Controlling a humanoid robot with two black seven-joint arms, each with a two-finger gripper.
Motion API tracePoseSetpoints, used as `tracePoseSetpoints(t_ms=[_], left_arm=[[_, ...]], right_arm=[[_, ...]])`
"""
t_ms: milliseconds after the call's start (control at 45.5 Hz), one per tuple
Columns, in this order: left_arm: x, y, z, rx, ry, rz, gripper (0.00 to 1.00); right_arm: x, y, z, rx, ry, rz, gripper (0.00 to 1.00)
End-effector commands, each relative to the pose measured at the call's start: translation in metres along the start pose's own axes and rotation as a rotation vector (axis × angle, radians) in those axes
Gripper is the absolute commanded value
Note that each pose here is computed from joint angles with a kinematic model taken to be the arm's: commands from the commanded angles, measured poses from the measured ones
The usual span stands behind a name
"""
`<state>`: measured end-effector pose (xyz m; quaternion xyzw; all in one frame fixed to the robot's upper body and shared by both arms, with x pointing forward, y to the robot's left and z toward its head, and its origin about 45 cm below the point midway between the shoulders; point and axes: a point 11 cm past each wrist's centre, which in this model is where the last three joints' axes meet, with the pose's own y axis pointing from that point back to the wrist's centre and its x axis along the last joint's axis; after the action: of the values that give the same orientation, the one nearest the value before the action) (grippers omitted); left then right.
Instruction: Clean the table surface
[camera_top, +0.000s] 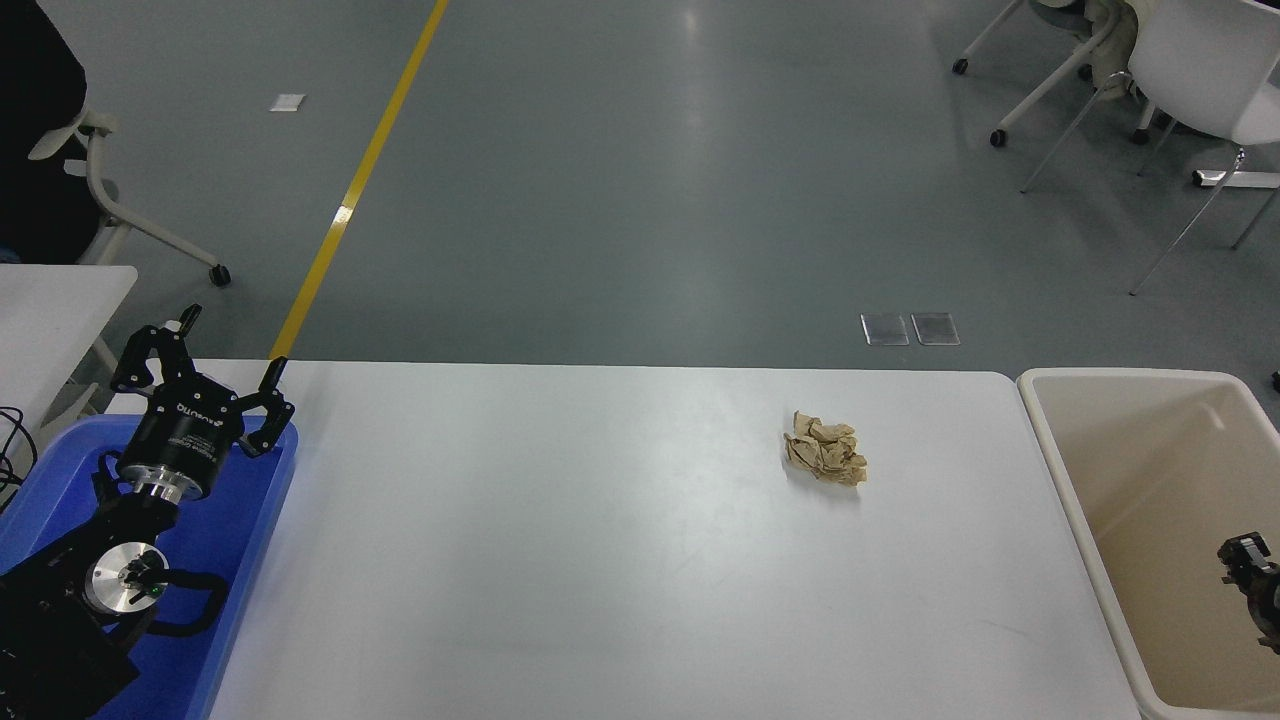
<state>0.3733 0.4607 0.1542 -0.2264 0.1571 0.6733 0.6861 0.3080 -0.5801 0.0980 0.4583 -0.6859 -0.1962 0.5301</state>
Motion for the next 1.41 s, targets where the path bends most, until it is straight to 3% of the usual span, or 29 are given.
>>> tracePoseSetpoints(t_ms=[0, 220, 615, 989, 1385], left_arm=[[0.0, 0.0, 0.0, 0.0, 0.0, 0.0, 1.0], [0.0, 0.0, 0.0, 0.0, 0.0, 0.0, 1.0], [0.0, 0.0, 0.0, 0.0, 0.0, 0.0, 1.0], [0.0, 0.0, 0.0, 0.0, 0.0, 0.0, 1.0], [0.0, 0.0, 0.0, 0.0, 0.0, 0.0, 1.0]], right_arm=[[0.029, 0.014, -0.043, 0.113, -0.2, 0.009, 0.99], [0.063, 0.035, -0.087, 0.259, -0.462, -0.006, 0.99], [0.068, 0.061, -0.147, 0.464, -0.805, -0.13, 0.99], [0.05, 0.088, -0.203, 0.75, -0.92, -0.232, 0.99], [0.001, 0.1, -0.234, 0.806, -1.03, -0.401, 0.99]])
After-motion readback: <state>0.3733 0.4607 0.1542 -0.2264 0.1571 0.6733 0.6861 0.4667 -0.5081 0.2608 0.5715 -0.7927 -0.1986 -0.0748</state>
